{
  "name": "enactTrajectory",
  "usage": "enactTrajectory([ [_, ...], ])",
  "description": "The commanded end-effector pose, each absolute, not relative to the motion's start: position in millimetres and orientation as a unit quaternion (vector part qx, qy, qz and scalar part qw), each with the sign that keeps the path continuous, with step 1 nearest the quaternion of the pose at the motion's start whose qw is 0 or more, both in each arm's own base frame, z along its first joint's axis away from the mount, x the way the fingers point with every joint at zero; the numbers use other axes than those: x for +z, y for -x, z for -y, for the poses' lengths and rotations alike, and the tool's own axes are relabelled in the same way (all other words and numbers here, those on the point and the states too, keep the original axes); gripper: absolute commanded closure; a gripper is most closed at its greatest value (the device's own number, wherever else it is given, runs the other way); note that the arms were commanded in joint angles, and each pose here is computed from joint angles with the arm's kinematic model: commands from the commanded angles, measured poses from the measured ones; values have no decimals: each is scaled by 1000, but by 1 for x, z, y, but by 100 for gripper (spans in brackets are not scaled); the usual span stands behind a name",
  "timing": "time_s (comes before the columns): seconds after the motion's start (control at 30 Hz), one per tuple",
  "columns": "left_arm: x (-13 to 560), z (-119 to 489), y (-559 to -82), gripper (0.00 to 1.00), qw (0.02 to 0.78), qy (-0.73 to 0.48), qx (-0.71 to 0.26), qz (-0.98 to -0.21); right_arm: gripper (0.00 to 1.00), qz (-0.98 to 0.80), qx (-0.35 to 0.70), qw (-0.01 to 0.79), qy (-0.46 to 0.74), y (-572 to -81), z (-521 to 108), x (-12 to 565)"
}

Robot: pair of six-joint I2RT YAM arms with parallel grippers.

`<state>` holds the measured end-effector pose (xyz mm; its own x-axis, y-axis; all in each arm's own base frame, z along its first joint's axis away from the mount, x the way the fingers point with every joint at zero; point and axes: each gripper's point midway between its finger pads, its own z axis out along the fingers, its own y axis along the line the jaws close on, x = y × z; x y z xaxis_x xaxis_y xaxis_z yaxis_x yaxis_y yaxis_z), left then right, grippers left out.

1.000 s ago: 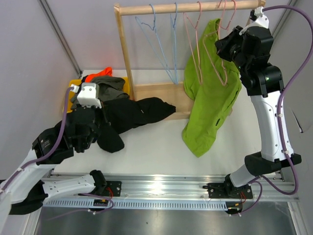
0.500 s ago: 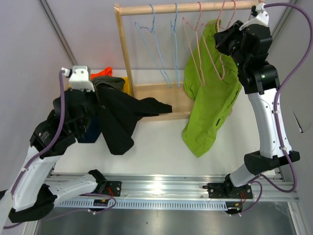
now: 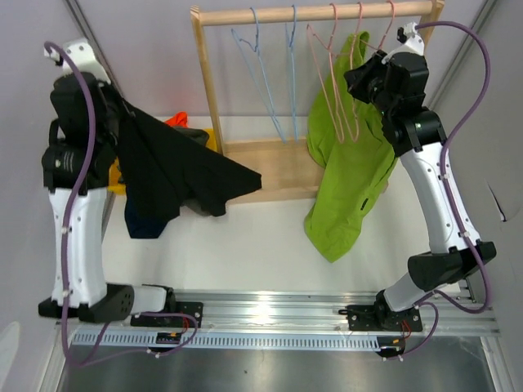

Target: Remove the shorts from the hanger

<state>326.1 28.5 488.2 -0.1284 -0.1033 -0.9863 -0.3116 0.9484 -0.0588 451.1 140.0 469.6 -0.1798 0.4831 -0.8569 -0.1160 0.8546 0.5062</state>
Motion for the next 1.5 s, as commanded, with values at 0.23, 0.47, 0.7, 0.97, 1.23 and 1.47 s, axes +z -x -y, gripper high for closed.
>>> enactTrajectory([
  [0.23,472,-77,-473,100,626,182,77,-754,26,-730,255,623,-121,-387,-126,459],
  [0.47,337,-88,-541,90,509,212,97,-829,1,-707,227,659,-117,-338,-99,487],
  [0.7,311,-82,-512,1,486,234,89,-837,1,-664,209,709,-112,-311,-80,546],
  [0.97,349,-18,-436,1,552,163,22,-817,1,-664,167,720,-112,-350,-77,555],
  [1.23,323,41,-359,1,568,117,-49,-813,23,-684,147,702,-130,-403,-69,527],
  [1.47,283,41,-319,1,556,108,-59,-822,35,-686,130,702,-142,-427,-61,522],
])
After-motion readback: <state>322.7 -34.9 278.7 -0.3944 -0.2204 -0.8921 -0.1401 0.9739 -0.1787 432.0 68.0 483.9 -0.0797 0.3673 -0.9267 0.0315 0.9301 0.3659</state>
